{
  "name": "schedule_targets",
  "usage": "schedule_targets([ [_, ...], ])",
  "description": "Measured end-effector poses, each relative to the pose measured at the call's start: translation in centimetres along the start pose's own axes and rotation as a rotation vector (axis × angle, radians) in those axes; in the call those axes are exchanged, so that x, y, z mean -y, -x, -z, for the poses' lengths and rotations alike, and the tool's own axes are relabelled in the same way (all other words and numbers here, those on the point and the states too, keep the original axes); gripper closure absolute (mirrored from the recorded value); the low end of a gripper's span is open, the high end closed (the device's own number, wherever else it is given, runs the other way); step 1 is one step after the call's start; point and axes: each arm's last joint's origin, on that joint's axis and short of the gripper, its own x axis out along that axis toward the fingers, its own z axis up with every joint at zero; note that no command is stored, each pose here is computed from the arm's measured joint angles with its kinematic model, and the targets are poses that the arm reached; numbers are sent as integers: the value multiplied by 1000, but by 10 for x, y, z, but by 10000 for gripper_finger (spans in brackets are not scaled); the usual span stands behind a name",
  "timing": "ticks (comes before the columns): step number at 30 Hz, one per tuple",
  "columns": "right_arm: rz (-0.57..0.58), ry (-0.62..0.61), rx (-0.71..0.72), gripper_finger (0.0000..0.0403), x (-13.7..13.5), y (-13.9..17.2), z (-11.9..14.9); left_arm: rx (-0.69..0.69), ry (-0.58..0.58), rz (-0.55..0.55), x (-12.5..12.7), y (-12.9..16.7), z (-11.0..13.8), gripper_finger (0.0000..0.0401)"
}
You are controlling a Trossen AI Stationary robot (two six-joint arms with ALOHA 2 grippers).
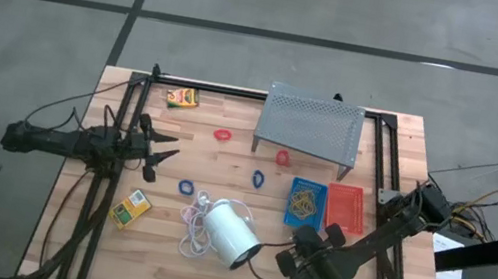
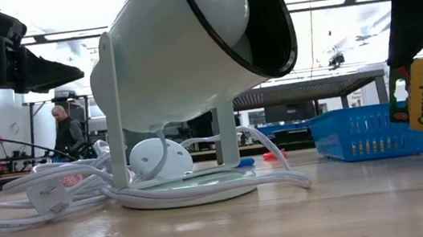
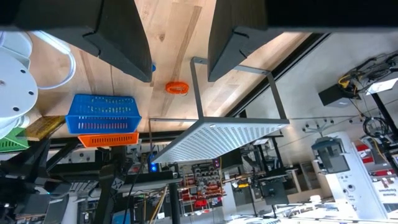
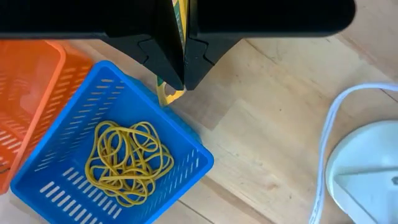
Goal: Pick & Place Office Desk Supplies
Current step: Put the yellow box of crayons into the orange bin
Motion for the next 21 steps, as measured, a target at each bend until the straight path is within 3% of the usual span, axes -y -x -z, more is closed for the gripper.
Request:
schedule_targets([
  [21,-53,-170,-19,395,22,29,-20,0,0,0,0,0,0,242],
])
